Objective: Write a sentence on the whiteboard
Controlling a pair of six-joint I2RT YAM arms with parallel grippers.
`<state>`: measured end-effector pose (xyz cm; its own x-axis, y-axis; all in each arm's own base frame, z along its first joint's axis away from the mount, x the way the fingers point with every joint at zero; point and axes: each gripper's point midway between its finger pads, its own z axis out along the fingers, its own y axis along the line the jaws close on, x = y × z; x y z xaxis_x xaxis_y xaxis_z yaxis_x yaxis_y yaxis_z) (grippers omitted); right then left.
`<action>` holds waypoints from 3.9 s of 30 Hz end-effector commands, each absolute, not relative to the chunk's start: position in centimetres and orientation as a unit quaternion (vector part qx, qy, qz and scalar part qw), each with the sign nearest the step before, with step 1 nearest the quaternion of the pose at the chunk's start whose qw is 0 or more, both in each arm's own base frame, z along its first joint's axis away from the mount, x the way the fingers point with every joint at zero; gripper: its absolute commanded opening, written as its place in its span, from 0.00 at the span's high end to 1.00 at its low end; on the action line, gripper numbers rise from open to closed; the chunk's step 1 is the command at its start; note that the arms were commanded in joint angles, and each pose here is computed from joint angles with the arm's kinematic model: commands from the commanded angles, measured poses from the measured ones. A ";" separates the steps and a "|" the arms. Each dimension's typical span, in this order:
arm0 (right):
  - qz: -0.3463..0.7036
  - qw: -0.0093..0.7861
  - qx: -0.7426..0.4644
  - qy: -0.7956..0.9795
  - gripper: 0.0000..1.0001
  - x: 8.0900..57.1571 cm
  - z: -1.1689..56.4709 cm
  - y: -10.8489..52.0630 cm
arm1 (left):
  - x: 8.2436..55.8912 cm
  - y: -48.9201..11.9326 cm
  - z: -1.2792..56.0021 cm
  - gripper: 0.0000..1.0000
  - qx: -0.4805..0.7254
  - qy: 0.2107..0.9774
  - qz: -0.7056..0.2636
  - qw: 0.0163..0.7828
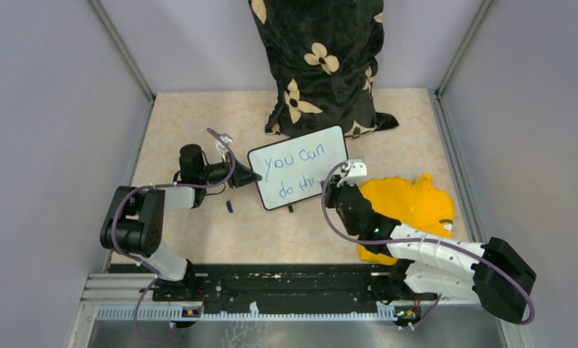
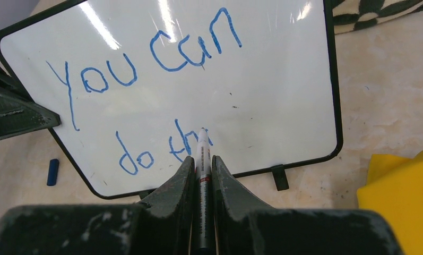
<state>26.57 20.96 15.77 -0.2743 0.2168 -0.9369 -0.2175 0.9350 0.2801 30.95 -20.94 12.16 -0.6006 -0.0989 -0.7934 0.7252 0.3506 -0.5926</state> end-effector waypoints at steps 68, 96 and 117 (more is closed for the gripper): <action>0.181 0.585 0.028 0.790 1.00 28.6 14.2 21.0 | 30.8 -21.0 9.6 0.86 0.190 0.756 -0.512 0.360; 0.144 0.587 0.052 0.795 1.00 28.7 13.3 18.3 | 30.8 -21.0 9.4 0.86 0.190 0.757 -0.511 0.358; 0.158 0.567 0.040 0.807 1.00 27.9 11.6 18.7 | 30.7 -21.1 9.3 0.86 0.192 0.758 -0.512 0.356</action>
